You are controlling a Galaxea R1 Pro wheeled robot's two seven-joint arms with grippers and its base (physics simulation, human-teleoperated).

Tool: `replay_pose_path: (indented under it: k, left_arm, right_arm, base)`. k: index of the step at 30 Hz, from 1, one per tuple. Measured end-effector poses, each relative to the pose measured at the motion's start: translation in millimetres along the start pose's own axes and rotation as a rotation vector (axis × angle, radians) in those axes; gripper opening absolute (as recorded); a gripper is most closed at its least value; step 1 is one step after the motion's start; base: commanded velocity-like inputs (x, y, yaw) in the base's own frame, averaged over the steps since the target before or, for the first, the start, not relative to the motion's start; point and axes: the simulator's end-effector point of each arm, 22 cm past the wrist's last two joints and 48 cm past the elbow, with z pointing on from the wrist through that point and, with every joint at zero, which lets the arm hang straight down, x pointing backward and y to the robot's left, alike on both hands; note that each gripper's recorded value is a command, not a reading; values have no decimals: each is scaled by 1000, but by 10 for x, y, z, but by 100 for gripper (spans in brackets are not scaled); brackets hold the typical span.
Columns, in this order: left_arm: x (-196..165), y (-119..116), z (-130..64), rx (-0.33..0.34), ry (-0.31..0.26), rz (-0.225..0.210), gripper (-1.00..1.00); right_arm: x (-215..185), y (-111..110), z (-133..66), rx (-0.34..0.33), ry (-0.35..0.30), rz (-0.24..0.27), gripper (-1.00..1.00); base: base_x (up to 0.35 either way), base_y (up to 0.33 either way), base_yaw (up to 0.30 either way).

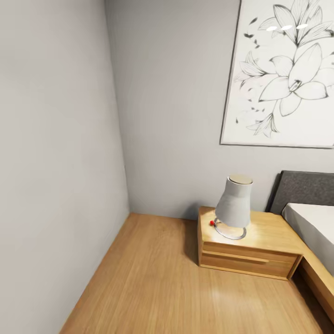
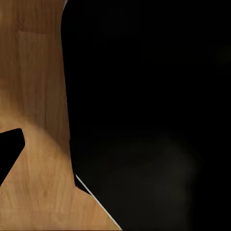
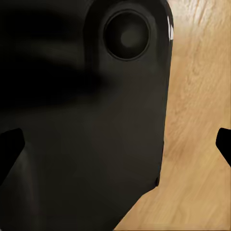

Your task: In the bedroom, organize the workspace by keeping the computer under the desk, ensuring the monitor is on the desk, placing the keyboard on the desk next to the monitor, placing the mouse on the desk next to the keyboard, moving the folder from the swivel chair onto the desk next to the mouse, stacking the notebook on top of the folder with the pen on top of the notebook, and positioning the swivel chair next to the desk.

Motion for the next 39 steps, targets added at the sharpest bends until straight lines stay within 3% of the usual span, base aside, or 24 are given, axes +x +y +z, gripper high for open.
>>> replay_pose_path:
  k: [5, 9, 13, 39]
  left_arm:
    - [-244, -231, -93, 33, -60, -15, 100]
    - [-176, -352, -161, 48, -35, 15, 100]
    - [-130, -367, -226, 50, -16, 18, 100]
    - [-144, -336, -626, 44, -24, 12, 100]
  right_arm:
    - [-392, 198, -98, -19, -77, 28, 100]
    - [-229, 254, -158, -27, -33, 7, 100]
    - [-106, 251, -221, -27, 1, -2, 100]
    - [-88, 241, -622, -26, -1, -4, 100]
  base:
    - [0, 0, 0]
    - [0, 0, 0]
    - [0, 0, 0]
    - [0, 0, 0]
